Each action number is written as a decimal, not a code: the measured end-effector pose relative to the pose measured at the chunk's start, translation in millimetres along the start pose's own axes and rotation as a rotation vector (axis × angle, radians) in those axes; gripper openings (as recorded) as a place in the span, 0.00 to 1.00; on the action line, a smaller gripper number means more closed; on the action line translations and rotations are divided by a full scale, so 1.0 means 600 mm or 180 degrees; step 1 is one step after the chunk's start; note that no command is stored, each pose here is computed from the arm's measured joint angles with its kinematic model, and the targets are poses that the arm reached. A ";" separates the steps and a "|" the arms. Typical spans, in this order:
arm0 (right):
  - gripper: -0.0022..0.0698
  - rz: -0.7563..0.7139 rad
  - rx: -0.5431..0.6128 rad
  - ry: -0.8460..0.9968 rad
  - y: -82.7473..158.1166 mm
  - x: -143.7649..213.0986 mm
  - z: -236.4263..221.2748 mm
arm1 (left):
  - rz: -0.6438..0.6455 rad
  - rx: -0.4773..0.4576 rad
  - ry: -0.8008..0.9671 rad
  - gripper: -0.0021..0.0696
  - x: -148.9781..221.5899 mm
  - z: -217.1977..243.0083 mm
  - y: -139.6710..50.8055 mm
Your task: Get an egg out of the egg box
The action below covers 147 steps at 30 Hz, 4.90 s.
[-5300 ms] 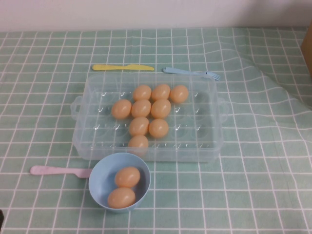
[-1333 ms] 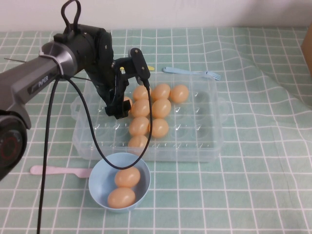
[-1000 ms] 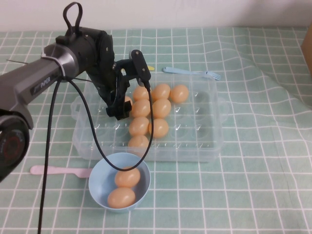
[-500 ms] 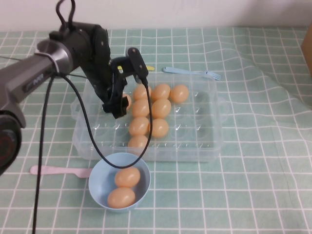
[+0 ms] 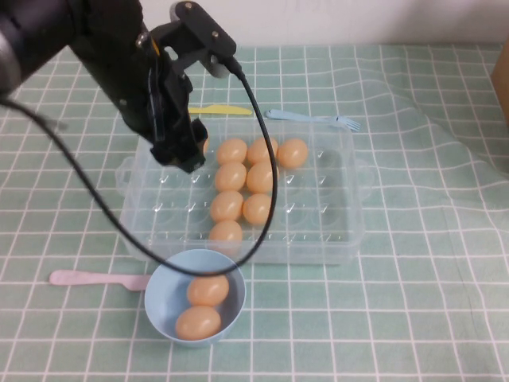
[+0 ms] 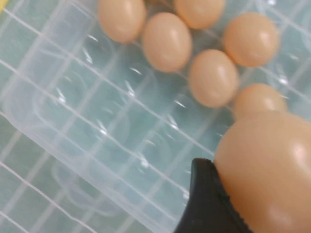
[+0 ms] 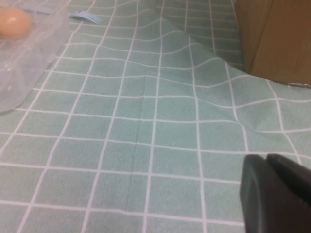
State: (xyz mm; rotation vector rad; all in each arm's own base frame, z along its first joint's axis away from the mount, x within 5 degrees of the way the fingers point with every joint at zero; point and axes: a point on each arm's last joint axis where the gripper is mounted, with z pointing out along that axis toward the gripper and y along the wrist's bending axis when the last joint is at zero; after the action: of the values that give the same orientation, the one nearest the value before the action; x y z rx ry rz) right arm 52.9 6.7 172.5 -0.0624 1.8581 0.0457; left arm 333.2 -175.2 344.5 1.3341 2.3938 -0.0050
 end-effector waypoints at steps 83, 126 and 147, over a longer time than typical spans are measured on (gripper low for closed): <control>0.01 0.0001 -0.0001 -0.0017 0.000 0.000 -0.001 | -0.1116 -0.0085 -0.0184 0.46 0.127 -0.034 -0.132; 0.01 0.0001 -0.0001 -0.0017 0.000 0.000 -0.001 | -0.1232 -0.1769 -0.3996 0.03 0.426 -0.079 -0.231; 0.01 0.0001 -0.0001 -0.0017 0.000 0.000 -0.001 | -0.1982 -0.1973 -0.3124 0.03 0.528 0.021 -0.273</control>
State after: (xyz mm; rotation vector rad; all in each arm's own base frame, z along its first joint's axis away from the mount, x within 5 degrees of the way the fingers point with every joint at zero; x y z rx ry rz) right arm 52.7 6.7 172.8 -0.0620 1.8527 0.0463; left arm 55.9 -8.4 193.3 0.1601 1.6239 -0.0672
